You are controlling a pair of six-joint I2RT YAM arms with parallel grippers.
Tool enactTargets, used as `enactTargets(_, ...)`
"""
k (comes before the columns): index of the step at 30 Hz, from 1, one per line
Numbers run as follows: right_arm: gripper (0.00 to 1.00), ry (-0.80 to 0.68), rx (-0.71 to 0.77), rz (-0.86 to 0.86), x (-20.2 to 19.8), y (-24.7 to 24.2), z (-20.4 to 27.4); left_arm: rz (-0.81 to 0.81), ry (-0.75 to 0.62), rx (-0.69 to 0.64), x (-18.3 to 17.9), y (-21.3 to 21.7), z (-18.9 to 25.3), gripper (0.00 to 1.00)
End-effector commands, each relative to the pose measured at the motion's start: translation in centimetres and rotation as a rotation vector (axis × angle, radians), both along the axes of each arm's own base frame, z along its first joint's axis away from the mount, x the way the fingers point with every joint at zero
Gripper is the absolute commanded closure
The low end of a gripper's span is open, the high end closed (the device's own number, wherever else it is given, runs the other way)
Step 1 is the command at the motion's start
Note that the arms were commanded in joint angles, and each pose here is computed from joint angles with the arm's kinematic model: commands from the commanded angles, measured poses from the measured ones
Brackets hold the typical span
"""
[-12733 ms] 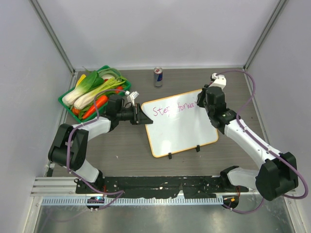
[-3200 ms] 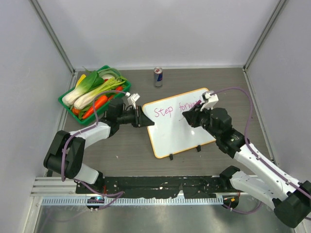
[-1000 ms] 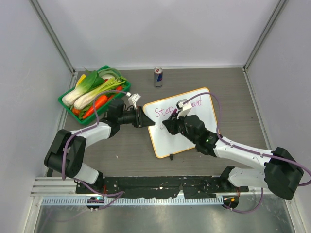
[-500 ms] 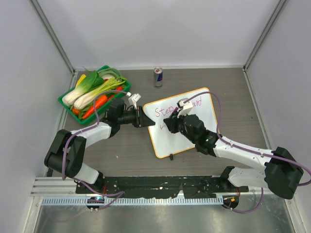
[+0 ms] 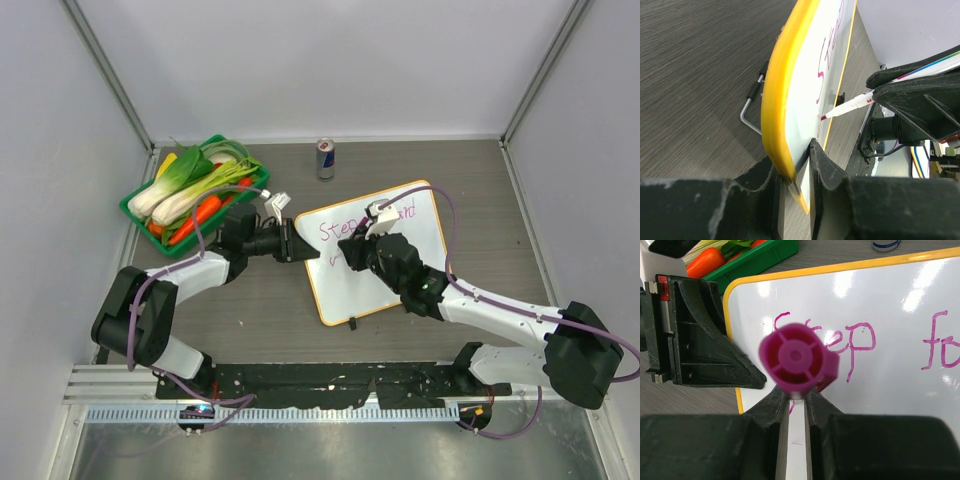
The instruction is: Write a sentence on the whiteboard
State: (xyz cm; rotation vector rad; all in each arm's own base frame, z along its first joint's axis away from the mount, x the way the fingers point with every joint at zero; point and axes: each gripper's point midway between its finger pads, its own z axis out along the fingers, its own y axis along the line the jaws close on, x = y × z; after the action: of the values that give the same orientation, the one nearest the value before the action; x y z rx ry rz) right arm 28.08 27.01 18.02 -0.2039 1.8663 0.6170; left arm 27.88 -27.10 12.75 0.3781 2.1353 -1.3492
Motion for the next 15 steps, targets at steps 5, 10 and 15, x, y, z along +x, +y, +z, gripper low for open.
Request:
enactTargets(5,0.99,0.008,-0.050,-0.027,0.3,-0.9,-0.8,-0.015,-0.012,0.199,-1.1,0.9,-5.4,1.00)
enactTargets(10,0.98,0.022,-0.057,-0.011,-0.3,-1.1,-1.4,-0.014,-0.011,0.201,-1.0,0.9,-5.5,1.00)
enactTargets(15,0.99,0.031,-0.067,-0.011,-0.6,-1.5,-1.9,-0.016,-0.010,0.201,-0.9,0.8,-5.5,1.00)
